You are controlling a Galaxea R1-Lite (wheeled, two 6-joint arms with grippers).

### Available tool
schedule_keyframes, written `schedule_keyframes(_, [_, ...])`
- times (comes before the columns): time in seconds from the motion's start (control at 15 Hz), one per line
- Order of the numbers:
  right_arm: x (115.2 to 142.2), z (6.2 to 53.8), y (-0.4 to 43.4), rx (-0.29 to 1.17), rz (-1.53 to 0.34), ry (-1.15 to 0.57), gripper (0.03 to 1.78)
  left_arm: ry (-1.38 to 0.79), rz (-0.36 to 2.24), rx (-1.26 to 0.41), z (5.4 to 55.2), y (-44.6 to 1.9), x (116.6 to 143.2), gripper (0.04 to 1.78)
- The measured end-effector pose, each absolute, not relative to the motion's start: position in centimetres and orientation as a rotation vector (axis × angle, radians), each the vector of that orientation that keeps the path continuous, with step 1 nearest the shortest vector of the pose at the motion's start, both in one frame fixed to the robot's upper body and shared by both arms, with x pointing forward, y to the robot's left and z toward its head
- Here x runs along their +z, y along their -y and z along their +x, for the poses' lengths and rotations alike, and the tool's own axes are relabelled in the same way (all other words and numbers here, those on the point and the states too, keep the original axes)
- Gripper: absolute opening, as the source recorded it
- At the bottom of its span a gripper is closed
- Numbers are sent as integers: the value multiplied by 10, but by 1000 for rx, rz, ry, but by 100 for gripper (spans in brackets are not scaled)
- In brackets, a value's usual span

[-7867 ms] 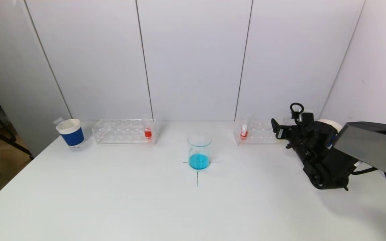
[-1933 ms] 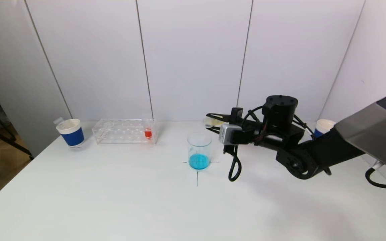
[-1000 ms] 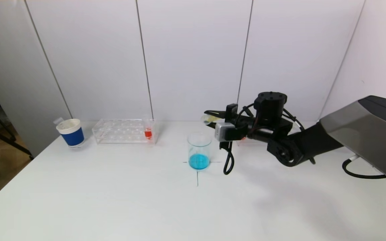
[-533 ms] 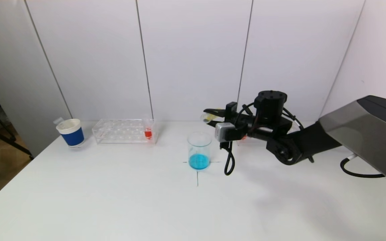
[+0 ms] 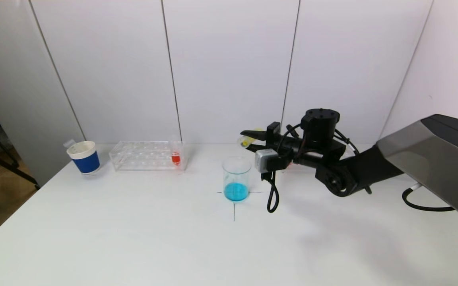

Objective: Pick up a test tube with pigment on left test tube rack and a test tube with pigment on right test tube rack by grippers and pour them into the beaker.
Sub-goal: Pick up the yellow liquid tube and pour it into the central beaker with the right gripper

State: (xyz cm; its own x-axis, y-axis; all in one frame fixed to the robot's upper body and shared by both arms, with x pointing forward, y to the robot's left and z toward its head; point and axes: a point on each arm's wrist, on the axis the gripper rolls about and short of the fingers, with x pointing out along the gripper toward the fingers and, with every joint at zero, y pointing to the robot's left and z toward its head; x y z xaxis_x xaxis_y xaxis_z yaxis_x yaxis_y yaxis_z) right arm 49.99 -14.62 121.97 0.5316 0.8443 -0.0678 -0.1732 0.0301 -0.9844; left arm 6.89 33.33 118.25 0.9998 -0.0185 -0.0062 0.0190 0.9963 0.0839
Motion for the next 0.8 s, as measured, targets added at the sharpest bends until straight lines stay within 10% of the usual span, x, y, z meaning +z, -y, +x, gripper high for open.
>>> schedule_keyframes(0.8, [1214,506,147,834,-1452,713,48,-6,85,-19,69,-333,1182,176])
